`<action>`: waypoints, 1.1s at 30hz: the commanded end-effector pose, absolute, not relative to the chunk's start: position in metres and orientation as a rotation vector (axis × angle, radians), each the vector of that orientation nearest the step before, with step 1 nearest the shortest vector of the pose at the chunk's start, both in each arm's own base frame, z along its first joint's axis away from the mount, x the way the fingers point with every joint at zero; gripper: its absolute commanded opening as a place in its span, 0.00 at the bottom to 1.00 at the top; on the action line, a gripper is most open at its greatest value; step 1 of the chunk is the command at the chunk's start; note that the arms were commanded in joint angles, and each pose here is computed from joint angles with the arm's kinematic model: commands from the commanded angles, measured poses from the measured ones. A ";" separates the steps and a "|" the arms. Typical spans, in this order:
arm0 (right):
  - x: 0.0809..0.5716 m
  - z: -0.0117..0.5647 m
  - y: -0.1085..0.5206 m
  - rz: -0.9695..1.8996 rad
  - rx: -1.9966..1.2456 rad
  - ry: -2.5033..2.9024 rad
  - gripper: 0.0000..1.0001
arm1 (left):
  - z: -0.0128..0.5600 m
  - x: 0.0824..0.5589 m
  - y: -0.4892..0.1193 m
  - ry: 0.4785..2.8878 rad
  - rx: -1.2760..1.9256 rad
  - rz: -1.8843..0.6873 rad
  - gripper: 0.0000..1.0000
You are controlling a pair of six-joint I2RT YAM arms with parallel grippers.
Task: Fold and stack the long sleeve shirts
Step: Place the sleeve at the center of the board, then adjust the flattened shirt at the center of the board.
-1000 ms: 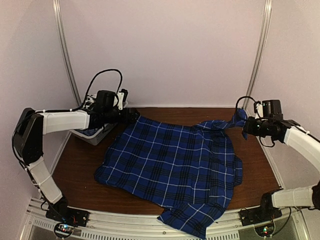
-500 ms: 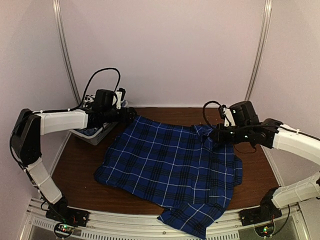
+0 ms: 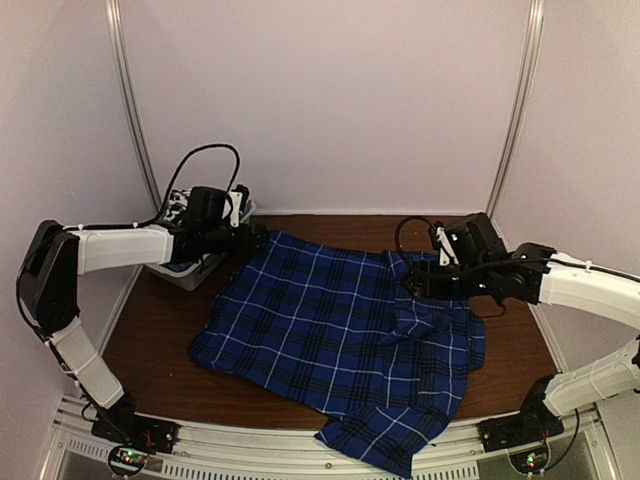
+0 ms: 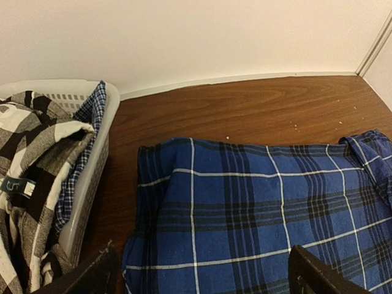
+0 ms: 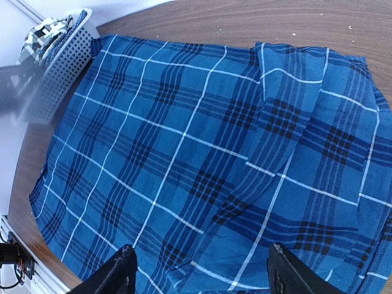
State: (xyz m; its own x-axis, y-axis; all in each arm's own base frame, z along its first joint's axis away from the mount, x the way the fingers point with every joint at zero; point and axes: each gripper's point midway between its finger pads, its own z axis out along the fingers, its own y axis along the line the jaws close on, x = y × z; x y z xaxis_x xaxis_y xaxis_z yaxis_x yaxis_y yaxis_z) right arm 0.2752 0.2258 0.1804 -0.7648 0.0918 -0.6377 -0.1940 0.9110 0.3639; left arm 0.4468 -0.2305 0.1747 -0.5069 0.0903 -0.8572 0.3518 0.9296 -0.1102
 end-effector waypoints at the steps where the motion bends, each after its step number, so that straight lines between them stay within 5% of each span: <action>1: 0.291 0.149 0.184 0.404 0.037 2.406 0.73 | 0.166 0.422 -0.248 2.112 0.371 -0.496 0.98; 16: 0.327 0.036 0.142 0.323 0.152 2.555 0.71 | 0.086 0.343 -0.289 2.249 0.497 -0.636 0.98; 33: 0.472 0.002 0.090 0.095 0.214 2.606 0.69 | 0.062 0.333 -0.294 2.313 0.488 -0.575 0.98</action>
